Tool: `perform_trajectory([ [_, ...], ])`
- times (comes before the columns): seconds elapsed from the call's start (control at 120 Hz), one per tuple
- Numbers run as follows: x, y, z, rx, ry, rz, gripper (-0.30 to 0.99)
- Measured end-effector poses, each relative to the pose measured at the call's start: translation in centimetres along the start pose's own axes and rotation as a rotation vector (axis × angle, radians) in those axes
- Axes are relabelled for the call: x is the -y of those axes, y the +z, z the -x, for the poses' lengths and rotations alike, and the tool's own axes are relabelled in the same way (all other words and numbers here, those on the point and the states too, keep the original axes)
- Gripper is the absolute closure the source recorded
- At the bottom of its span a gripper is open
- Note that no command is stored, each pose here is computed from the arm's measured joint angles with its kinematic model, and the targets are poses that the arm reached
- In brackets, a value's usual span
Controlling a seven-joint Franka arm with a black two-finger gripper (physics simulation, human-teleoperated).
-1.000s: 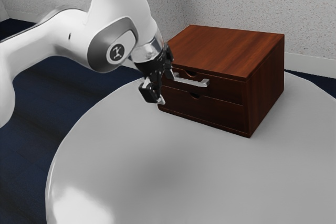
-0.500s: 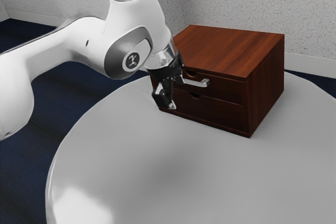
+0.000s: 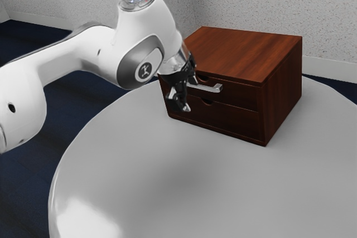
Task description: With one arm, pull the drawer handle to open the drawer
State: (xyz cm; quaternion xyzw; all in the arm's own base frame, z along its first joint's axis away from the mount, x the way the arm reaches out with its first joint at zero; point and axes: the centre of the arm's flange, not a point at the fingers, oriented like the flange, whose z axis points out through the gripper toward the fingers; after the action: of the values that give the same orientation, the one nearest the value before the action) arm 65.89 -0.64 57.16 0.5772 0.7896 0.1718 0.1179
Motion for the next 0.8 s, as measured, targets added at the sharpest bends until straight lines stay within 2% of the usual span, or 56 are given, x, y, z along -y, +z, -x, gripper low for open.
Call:
perform_trajectory([
  [0.542, -1.4, 0.7, -0.3, 0.013, 0.061, 0.081, 0.12],
  [0.8, -1.6, 1.9, -0.7, 0.009, 0.08, 0.086, 0.13],
])
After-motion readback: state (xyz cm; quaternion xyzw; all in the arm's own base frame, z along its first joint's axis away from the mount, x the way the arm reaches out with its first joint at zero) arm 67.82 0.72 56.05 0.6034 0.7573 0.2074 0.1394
